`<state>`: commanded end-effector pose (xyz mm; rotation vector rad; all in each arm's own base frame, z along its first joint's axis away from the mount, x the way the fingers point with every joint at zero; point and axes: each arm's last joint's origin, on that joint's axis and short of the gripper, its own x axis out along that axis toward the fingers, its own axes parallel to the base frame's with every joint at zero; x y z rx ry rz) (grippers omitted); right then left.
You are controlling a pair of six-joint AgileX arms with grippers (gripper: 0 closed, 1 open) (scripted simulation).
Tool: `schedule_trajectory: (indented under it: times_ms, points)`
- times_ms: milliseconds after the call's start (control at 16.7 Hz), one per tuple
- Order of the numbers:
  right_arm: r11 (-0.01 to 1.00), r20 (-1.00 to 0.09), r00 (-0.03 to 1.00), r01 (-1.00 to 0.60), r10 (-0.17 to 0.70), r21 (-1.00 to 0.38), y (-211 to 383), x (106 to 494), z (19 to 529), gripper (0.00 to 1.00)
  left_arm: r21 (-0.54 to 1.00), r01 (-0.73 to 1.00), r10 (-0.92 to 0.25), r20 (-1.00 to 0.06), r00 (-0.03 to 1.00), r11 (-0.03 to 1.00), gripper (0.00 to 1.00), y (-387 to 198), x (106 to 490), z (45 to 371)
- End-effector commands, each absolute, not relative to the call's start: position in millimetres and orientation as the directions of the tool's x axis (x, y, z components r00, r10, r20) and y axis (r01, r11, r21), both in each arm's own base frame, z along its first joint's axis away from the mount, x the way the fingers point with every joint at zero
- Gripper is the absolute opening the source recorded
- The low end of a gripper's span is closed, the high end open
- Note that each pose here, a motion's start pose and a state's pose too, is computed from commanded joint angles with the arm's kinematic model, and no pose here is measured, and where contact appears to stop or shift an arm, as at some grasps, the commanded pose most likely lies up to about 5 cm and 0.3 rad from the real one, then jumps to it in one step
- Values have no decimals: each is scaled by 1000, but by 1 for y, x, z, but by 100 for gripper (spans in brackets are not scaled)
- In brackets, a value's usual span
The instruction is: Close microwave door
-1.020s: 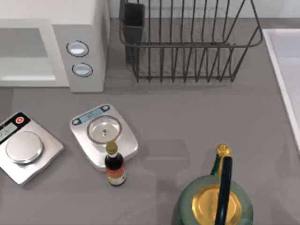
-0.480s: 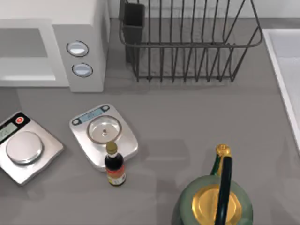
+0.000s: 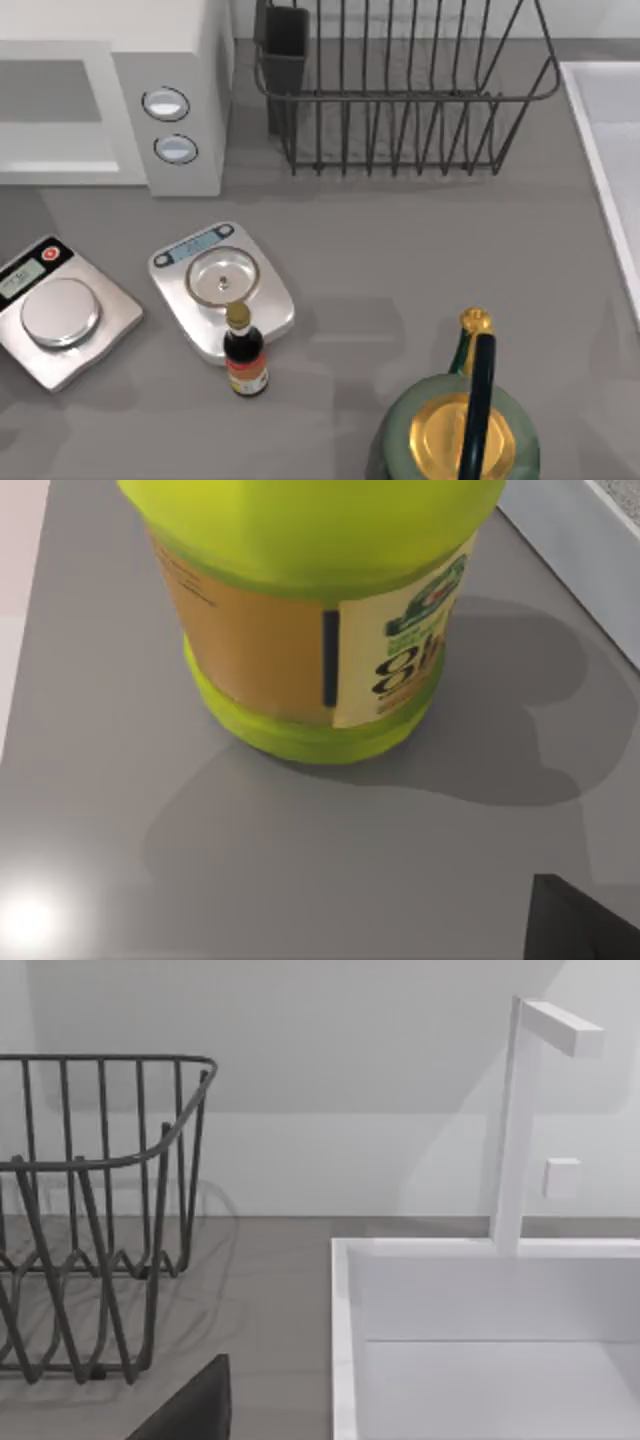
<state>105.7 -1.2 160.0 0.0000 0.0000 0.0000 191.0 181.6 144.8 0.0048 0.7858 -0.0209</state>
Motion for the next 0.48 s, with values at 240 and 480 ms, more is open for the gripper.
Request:
schedule_trajectory:
  times_ms: [240,480]
  points:
    - [1000,0,1000,0,0,0,-1,106,160,100,3,13,-7,-719,695,1000,0,147,193,146]
    - [1000,0,1000,0,0,0,-1,106,160,100,-10,34,-31,-709,705,999,0,96,194,148]
